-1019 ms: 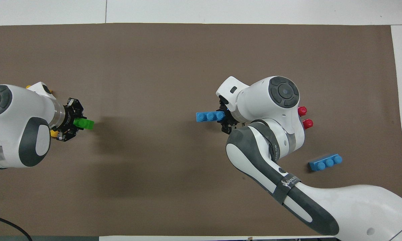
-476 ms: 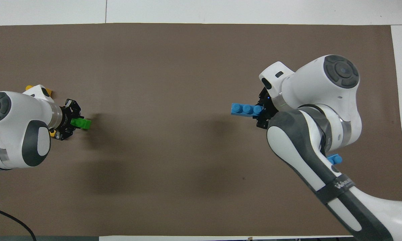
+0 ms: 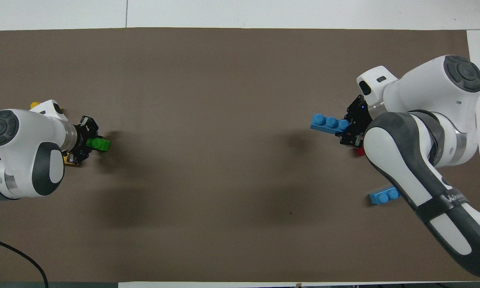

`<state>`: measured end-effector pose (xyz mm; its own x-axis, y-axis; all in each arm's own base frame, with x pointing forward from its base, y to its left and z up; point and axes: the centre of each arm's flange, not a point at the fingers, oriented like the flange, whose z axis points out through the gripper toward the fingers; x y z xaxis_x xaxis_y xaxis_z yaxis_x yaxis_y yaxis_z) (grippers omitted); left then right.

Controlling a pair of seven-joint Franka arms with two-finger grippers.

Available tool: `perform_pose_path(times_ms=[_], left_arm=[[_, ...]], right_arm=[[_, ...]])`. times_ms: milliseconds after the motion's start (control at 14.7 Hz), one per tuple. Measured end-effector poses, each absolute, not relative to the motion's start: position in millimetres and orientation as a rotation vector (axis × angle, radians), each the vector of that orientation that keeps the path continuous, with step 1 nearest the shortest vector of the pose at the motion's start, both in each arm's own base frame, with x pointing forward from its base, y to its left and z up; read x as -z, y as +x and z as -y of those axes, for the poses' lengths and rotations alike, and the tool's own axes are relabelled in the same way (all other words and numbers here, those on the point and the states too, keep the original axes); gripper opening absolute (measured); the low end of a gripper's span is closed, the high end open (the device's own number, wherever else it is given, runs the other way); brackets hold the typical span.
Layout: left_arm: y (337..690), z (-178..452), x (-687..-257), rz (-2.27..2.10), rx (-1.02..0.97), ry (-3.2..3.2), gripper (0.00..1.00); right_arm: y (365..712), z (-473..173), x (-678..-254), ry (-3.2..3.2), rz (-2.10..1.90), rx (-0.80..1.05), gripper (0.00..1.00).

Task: Remove green block with left arm and hold with right
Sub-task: 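Move the green brick with the left gripper while the right gripper moves blue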

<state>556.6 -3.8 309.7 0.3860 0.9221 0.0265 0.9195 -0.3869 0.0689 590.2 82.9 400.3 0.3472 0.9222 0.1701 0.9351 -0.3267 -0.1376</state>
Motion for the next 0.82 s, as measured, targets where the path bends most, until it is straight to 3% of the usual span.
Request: perform_pose_path(times_ms=[816], left_arm=[[570.0, -1.4, -302.5, -1.450, -0.123, 2.732, 0.36]], right_arm=[[591.1, 57.3, -396.4, -2.743, 1.185, 0.035, 0.35]])
